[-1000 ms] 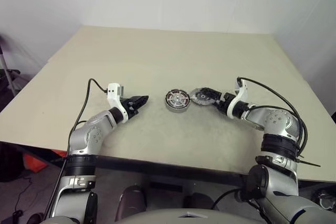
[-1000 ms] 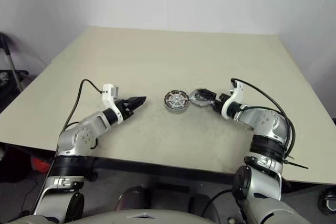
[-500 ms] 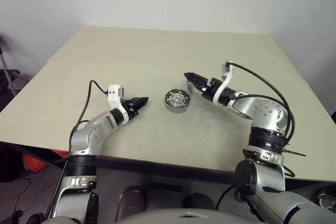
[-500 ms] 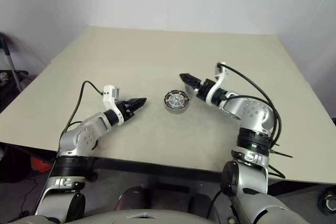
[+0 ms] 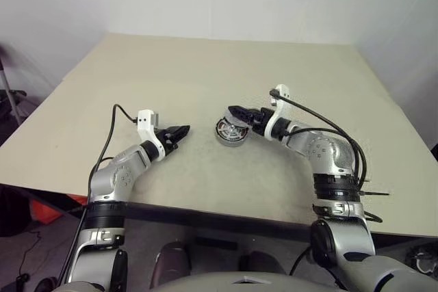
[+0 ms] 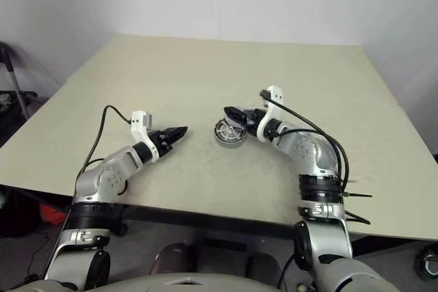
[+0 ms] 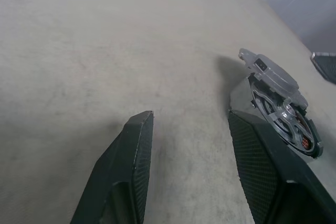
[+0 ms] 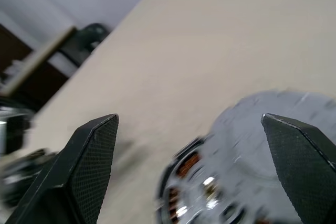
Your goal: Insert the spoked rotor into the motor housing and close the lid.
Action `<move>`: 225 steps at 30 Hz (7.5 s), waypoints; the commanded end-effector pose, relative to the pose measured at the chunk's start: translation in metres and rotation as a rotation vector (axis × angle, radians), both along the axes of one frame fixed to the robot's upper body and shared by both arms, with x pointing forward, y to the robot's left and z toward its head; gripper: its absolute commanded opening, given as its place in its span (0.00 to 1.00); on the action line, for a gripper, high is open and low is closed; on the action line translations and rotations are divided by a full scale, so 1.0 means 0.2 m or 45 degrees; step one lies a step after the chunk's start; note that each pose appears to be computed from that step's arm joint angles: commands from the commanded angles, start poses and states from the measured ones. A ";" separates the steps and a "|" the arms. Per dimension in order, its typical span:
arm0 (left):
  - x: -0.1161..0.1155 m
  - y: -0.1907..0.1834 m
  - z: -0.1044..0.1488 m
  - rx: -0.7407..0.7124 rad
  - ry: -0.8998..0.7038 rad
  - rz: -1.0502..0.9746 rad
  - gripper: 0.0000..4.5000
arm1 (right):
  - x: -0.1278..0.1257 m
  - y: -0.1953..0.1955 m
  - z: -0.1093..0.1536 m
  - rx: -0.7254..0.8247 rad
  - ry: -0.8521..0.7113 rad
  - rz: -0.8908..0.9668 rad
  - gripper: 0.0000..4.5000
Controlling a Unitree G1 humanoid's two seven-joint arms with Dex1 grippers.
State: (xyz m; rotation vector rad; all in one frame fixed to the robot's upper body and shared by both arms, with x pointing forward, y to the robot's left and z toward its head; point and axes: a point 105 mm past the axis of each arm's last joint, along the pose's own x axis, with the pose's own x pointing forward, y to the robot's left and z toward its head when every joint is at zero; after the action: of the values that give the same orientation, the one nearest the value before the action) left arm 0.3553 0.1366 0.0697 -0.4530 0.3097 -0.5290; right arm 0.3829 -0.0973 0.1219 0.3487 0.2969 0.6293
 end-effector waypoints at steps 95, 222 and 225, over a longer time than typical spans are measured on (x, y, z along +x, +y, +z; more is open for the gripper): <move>0.03 0.03 0.04 -0.019 -0.015 0.074 0.54 | -0.08 0.01 -0.28 -0.664 -0.421 0.412 0.69; 0.01 -0.15 -0.02 -0.096 0.140 0.001 0.54 | -0.08 -0.03 -0.27 -0.610 -0.313 0.379 0.69; 0.01 -0.15 -0.02 -0.093 0.141 0.000 0.54 | -0.08 -0.04 -0.25 -0.616 -0.335 0.380 0.69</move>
State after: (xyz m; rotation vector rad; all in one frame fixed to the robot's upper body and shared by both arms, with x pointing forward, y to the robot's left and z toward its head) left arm 0.3555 0.1084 0.0534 -0.5705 0.4381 -0.4997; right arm 0.3645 -0.0956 0.0731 -0.2227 0.2296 0.9018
